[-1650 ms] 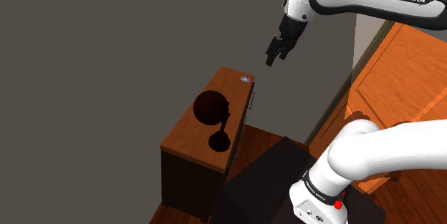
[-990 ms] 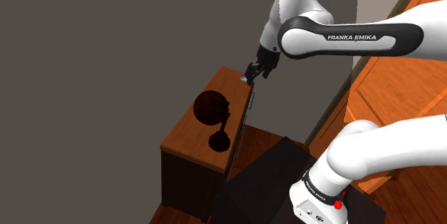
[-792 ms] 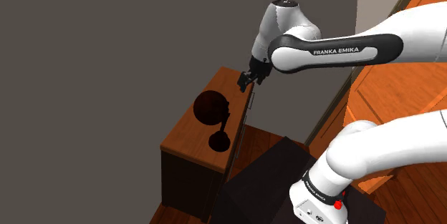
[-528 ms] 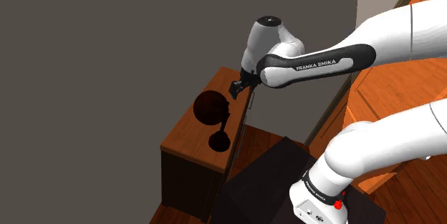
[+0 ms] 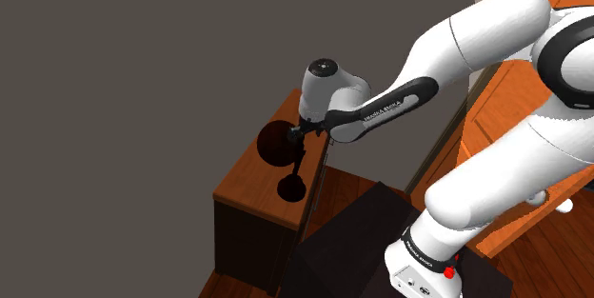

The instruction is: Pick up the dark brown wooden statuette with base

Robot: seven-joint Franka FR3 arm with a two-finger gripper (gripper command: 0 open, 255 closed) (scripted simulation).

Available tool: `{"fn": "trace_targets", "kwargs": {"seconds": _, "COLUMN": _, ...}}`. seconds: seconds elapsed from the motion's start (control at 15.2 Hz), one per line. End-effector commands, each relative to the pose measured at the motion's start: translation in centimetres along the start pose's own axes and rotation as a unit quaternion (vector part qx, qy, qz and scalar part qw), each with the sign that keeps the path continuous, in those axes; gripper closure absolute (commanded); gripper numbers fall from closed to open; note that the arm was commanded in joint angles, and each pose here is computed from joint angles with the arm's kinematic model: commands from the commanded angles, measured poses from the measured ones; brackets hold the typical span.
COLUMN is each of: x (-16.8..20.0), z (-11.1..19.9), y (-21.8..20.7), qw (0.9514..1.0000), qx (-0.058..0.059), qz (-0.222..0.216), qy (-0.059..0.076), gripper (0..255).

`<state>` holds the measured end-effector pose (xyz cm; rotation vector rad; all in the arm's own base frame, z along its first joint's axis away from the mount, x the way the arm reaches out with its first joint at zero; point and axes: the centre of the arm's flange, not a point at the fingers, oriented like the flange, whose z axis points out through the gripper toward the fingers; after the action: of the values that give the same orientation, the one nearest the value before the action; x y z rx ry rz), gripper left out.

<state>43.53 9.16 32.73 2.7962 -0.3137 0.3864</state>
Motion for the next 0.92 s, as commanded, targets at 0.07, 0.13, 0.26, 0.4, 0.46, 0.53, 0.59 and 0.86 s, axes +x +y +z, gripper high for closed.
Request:
{"fn": "trace_targets", "kwargs": {"seconds": 0.07, "x": 0.2, "z": 3.1, "y": -1.3, "qw": 0.9998, "qx": -0.01, "qz": 0.015, "qy": 0.008, "gripper": 0}}
{"fn": "trace_targets", "kwargs": {"seconds": 0.13, "x": 0.1, "z": 3.6, "y": -1.4, "qw": 0.9998, "qx": -0.01, "qz": 0.015, "qy": 0.008, "gripper": 0}}
{"fn": "trace_targets", "kwargs": {"seconds": 0.26, "x": -0.2, "z": 4.6, "y": -1.7, "qw": 0.9998, "qx": -0.01, "qz": 0.015, "qy": 0.008, "gripper": 0}}
{"fn": "trace_targets", "kwargs": {"seconds": 0.4, "x": -0.6, "z": 5.5, "y": -2.0, "qw": 0.9998, "qx": -0.01, "qz": 0.015, "qy": 0.008, "gripper": 0}}
{"fn": "trace_targets", "kwargs": {"seconds": 0.46, "x": -0.7, "z": 6.0, "y": -2.1, "qw": 0.9998, "qx": -0.01, "qz": 0.015, "qy": 0.008, "gripper": 0}}
{"fn": "trace_targets", "kwargs": {"seconds": 0.53, "x": -1.0, "z": 6.8, "y": -2.3, "qw": 0.9998, "qx": -0.01, "qz": 0.015, "qy": 0.008, "gripper": 0}}
{"fn": "trace_targets", "kwargs": {"seconds": 0.59, "x": -1.0, "z": 6.8, "y": -2.3, "qw": 0.9998, "qx": -0.01, "qz": 0.015, "qy": 0.008, "gripper": 0}}
{"fn": "trace_targets", "kwargs": {"seconds": 0.86, "x": -1.1, "z": 6.9, "y": -2.5, "qw": 0.9998, "qx": -0.01, "qz": 0.015, "qy": 0.008, "gripper": 255}}
